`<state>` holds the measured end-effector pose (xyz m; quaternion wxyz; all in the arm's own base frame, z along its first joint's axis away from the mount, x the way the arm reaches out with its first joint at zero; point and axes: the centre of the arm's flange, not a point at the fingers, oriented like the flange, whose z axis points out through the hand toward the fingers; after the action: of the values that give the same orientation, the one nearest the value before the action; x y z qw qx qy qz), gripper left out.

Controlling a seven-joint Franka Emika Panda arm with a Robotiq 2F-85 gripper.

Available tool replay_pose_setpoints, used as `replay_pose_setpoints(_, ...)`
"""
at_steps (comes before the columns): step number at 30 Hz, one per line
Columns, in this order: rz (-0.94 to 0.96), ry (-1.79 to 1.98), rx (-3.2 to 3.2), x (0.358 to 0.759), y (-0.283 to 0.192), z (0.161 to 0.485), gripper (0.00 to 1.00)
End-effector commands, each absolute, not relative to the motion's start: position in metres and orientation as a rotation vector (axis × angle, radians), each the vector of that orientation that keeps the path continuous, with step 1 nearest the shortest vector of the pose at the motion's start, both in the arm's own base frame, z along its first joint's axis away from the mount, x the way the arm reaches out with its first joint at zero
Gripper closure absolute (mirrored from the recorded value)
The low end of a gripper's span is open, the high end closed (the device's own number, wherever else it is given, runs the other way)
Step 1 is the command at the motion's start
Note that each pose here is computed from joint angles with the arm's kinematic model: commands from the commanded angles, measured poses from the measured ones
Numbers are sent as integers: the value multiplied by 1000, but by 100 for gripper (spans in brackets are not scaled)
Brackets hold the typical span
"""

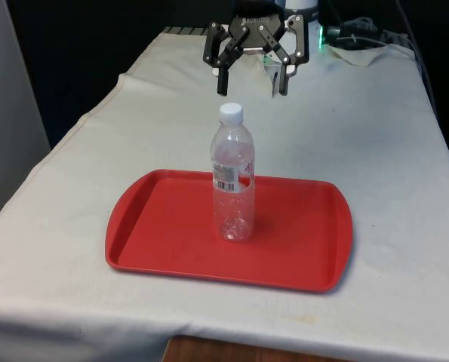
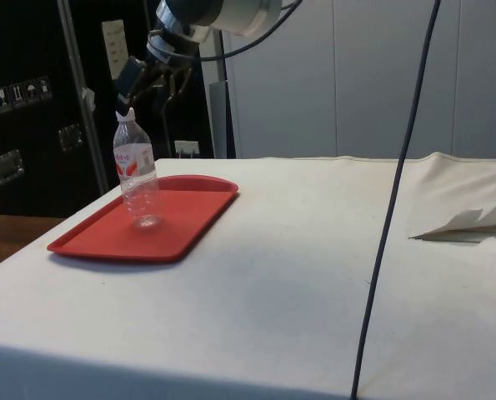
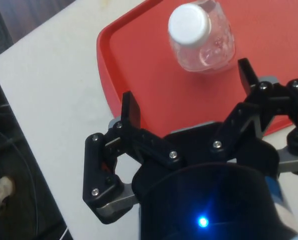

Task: Place the bottle upright on the tray.

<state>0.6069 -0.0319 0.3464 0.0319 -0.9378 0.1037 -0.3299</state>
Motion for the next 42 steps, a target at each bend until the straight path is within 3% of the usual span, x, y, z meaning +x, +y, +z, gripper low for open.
replay_pose_setpoints(1, -992, 314, -2900, 605, -36, 346, 0)
replay_pose_setpoints(23, -937, 147, -2903, 606, -30, 366, 0)
replay_pose_setpoints(42, -925, -70, -2981, 605, -34, 364, 0)
